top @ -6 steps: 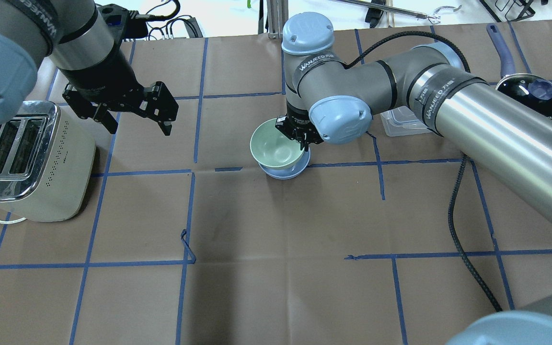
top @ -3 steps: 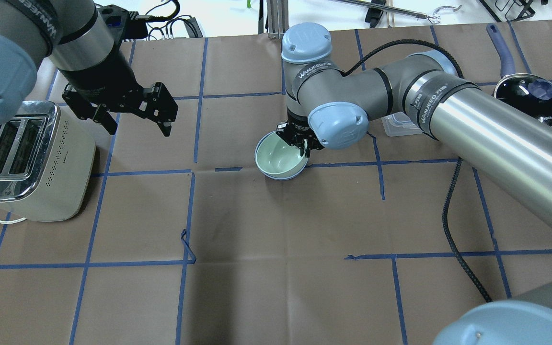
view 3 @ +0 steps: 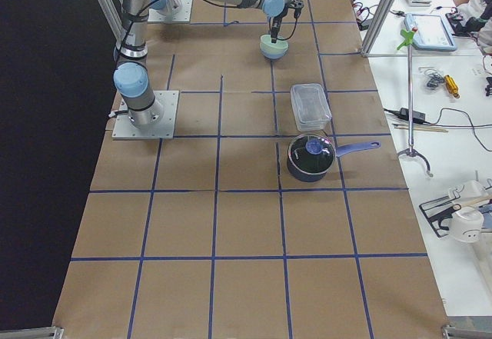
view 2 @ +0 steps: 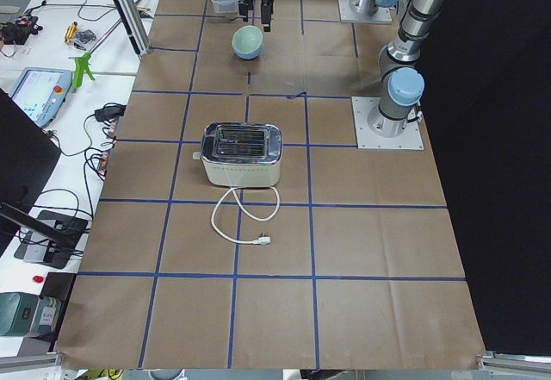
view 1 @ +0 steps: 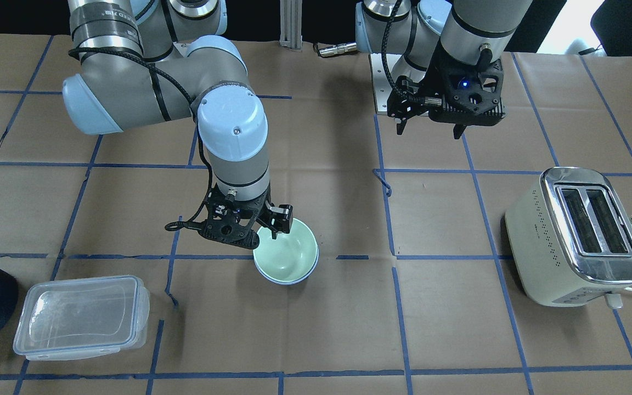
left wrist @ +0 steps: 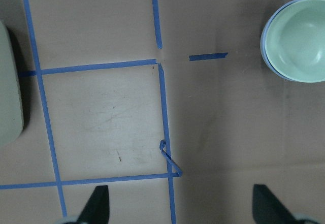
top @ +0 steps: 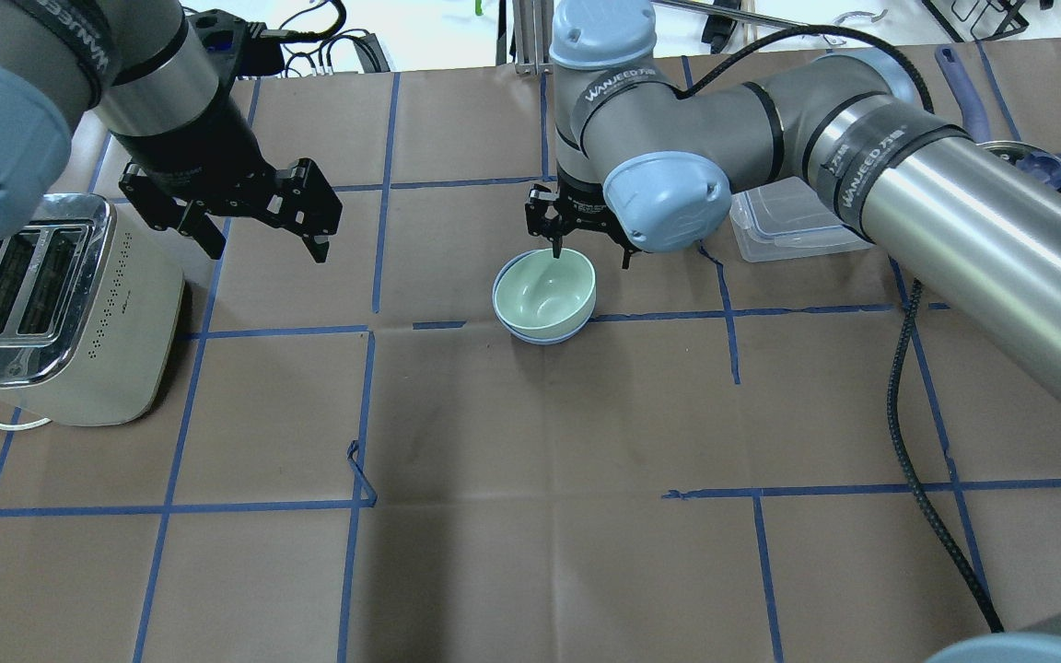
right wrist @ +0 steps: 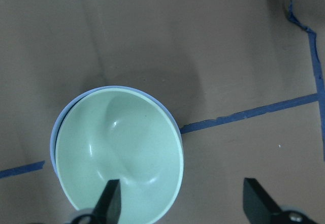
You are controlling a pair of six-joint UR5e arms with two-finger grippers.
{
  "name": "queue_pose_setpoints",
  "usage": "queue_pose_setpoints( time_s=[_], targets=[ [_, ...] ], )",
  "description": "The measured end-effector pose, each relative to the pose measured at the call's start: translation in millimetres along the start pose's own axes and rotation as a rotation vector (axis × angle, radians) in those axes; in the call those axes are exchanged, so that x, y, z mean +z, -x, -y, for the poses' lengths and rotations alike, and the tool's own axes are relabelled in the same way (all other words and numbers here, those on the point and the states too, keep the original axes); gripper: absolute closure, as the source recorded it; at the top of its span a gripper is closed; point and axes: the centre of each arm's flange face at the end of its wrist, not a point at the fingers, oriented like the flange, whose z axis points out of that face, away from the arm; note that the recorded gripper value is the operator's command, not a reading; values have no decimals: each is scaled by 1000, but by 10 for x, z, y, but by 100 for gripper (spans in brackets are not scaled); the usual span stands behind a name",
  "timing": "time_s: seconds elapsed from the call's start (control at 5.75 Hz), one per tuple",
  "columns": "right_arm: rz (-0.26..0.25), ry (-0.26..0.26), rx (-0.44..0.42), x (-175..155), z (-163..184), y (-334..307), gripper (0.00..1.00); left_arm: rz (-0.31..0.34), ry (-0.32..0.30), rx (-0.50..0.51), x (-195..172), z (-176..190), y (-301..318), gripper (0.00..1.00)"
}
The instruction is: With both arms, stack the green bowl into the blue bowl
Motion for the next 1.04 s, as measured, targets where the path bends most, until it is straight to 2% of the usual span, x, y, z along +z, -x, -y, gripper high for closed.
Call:
queue_pose_setpoints(
  time_s=[0.17,0.52,0.7,1.04],
  targets=[
    [-12,11,-23,-367,-46,-147,0,0,1,0,-1,-4,0,2],
    [-20,43,-84,-1031,-170,-877,0,0,2,-1,-4,-9,0,2],
    [-20,56,-123,-1202,-169,-1306,0,0,2,-1,-8,-9,0,2],
    [-11,42,-148,-1390,-189,-1733,0,0,3,-2,-9,-10,0,2]
  ],
)
